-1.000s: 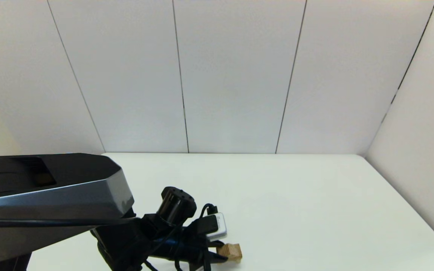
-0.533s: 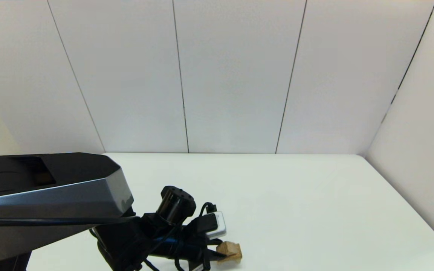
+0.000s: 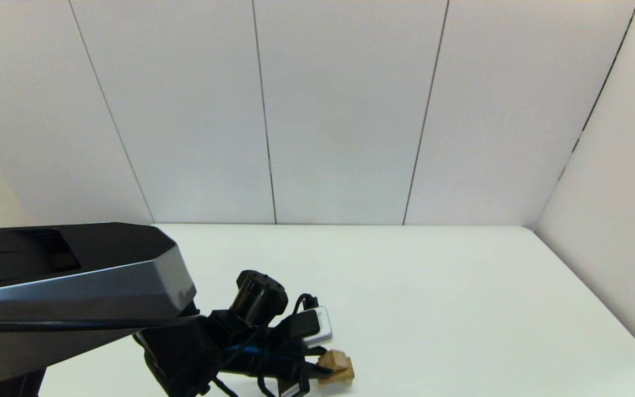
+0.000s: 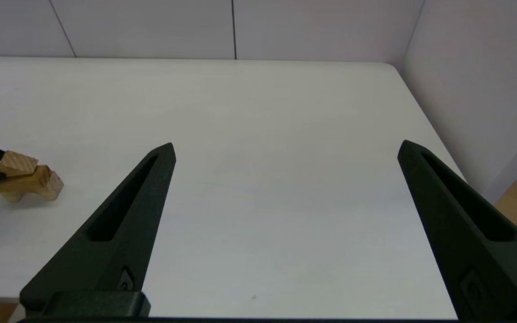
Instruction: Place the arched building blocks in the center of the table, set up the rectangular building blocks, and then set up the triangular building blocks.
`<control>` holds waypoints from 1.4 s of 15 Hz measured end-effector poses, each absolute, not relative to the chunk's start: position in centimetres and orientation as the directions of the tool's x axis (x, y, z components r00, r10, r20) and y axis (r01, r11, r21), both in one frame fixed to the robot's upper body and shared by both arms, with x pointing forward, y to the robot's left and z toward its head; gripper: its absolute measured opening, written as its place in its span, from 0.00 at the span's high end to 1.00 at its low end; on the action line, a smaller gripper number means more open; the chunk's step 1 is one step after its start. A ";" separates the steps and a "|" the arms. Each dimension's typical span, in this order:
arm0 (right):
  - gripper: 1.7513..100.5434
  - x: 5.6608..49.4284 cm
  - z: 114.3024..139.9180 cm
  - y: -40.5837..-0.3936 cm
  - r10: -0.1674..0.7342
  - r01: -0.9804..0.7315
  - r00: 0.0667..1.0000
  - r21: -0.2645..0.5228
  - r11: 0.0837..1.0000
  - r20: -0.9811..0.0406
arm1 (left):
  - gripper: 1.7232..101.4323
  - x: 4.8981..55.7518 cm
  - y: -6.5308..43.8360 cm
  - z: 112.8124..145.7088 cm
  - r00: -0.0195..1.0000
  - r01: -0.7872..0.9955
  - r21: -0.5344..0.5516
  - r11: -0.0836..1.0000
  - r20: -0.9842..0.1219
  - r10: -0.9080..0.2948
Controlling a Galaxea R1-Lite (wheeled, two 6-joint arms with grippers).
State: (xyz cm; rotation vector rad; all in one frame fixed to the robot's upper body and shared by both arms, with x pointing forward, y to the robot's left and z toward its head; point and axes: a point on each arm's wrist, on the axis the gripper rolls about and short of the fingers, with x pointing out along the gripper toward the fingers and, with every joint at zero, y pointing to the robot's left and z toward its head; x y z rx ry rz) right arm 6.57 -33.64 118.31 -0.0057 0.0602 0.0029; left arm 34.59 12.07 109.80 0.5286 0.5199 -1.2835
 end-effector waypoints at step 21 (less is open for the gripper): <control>0.03 6.6 118.3 -33.6 0.002 -0.003 0.998 -0.006 1.000 -0.059 | 0.25 35.5 11.6 112.7 0.259 0.963 0.093 0.251 -0.559 -0.788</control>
